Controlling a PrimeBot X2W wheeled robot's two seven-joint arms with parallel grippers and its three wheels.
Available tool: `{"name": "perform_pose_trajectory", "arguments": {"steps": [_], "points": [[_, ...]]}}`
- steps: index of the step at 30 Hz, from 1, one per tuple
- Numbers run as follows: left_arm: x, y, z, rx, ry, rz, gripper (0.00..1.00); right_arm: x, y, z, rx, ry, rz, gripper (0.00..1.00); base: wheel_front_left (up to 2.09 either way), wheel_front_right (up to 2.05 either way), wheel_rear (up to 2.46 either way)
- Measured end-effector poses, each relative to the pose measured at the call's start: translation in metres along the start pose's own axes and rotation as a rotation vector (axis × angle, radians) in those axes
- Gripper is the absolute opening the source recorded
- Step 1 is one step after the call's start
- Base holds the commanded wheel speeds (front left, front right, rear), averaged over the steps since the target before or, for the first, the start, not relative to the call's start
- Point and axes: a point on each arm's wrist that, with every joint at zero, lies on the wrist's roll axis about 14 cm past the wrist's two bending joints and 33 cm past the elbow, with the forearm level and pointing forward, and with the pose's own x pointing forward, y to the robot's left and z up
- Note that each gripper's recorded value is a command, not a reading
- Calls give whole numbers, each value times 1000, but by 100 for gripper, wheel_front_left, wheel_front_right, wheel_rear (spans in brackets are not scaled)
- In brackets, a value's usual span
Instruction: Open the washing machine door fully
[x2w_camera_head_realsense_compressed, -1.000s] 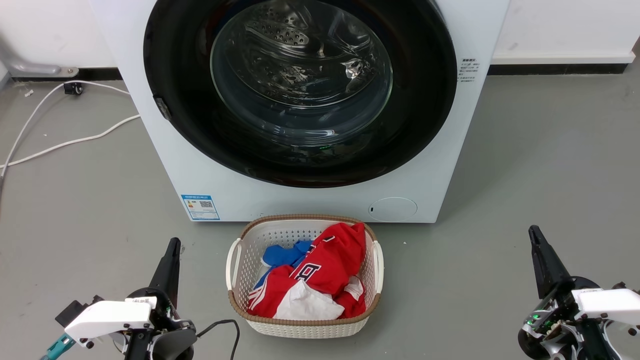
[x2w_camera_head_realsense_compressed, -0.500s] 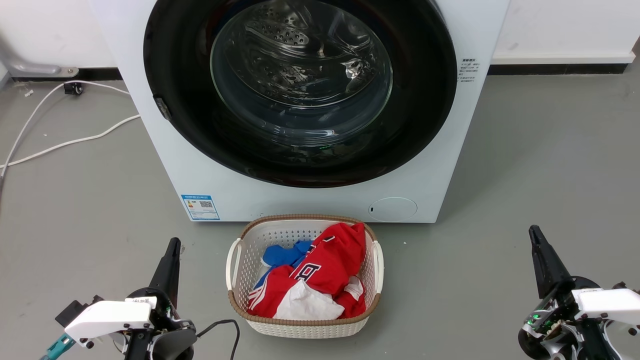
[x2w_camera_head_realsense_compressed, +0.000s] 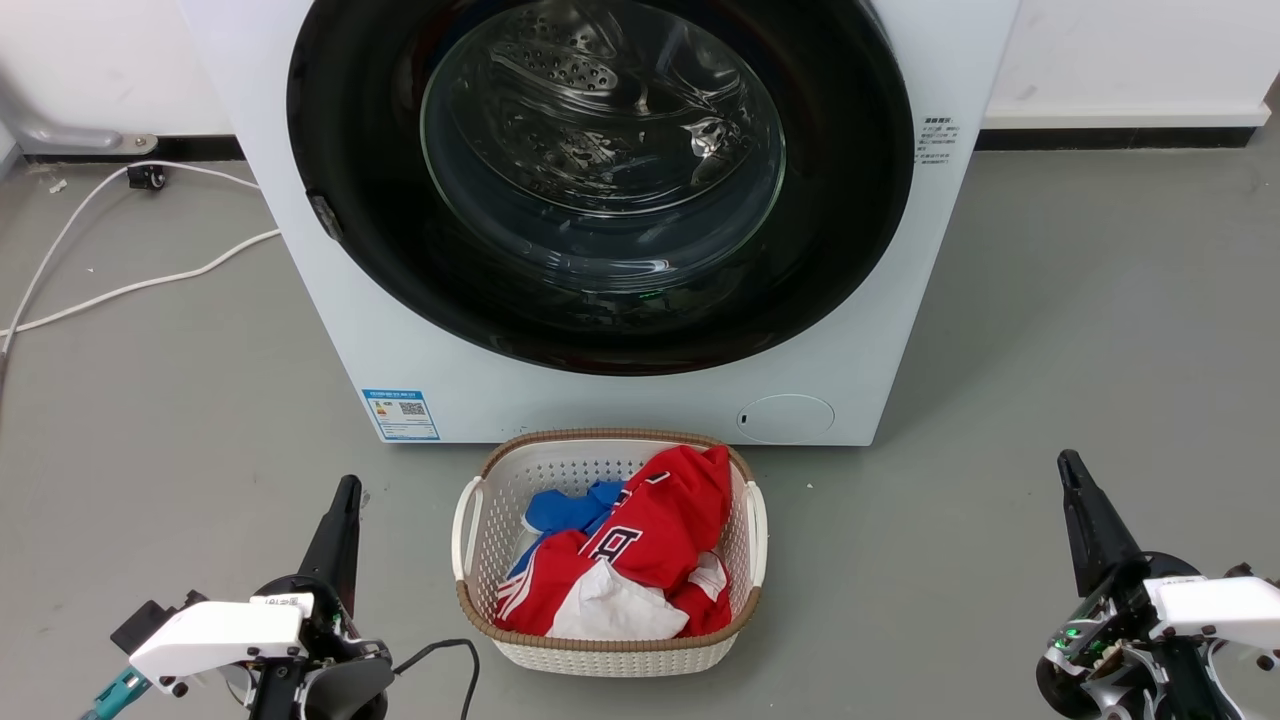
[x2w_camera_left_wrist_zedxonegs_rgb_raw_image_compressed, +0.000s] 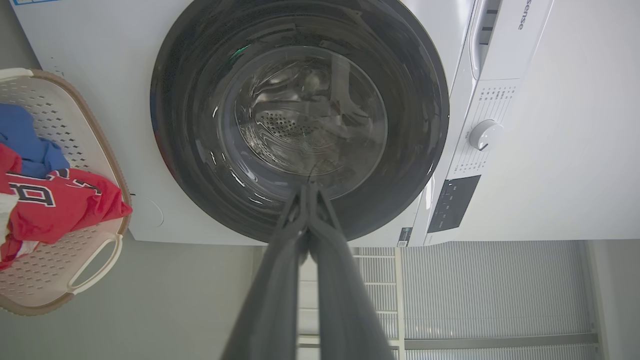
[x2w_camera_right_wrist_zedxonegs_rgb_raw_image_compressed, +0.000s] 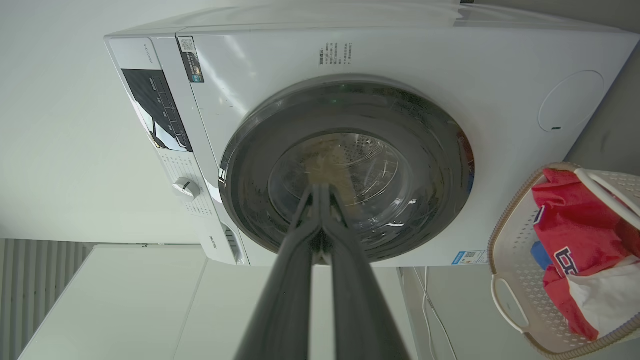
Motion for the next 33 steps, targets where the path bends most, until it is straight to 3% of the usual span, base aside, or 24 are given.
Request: {"name": "perform_pose_trajectory", "arguments": {"steps": [2, 3, 8, 14, 33], "points": [[0, 0, 0, 0, 0, 0, 0, 0, 0, 0, 0, 0, 0, 0, 0, 0, 0], [0, 0, 0, 0, 0, 0, 100, 0, 0, 0, 0, 0, 0, 100, 0, 0, 0], [-11, 24, -1, -7, -4, 70, 100, -11, -24, 0, 8, -8, -72, 100, 0, 0, 0], [-11, 20, 3, 52, -28, 67, 100, -13, -25, 5, -47, -35, -77, 100, 0, 0, 0], [-9, 1, -5, 503, -36, 76, 100, -12, 14, 3, -540, -48, 31, 100, 0, 0, 0]]}}
